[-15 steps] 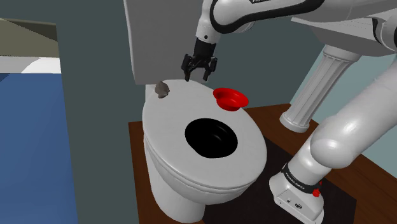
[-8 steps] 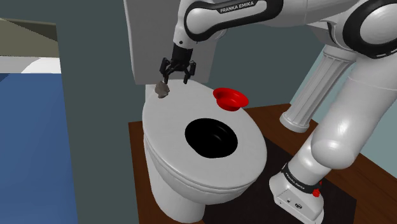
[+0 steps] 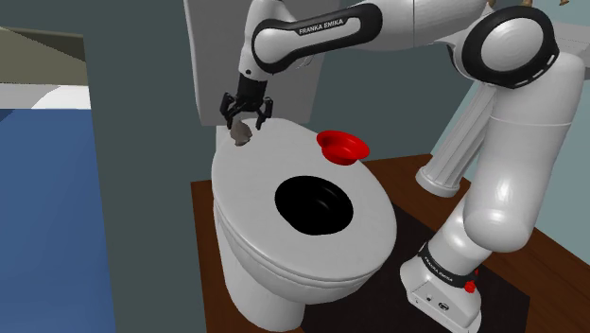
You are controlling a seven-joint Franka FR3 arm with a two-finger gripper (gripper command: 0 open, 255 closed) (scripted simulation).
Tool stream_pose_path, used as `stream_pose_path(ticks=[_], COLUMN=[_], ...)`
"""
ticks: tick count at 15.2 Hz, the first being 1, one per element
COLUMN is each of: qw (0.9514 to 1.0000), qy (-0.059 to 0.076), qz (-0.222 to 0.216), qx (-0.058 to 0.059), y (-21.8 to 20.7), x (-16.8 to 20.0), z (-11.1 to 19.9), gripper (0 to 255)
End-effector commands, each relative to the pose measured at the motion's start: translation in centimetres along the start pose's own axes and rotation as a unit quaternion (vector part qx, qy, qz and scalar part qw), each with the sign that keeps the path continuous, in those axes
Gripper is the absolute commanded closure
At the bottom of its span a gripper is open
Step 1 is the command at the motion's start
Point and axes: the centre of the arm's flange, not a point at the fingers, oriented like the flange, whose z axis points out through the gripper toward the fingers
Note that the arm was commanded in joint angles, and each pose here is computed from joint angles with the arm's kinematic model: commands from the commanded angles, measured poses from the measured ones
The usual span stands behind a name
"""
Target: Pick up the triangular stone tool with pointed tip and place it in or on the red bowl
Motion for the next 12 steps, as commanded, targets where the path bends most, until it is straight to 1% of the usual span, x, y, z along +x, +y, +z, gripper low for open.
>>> stream_pose_path(ticks=[1,3,11,12], qw=[1.0,1.0,1.0,1.0], qy=[0.0,0.0,0.0,0.0], qz=[0.0,0.0,0.0,0.0], qx=[0.0,0.0,0.0,0.0], y=[-0.1,-0.1,-0.1,-0.1], x=[0.0,0.0,0.0,0.0], z=[1.1,2.5,2.5,2.5], gripper=[0,0,0,255])
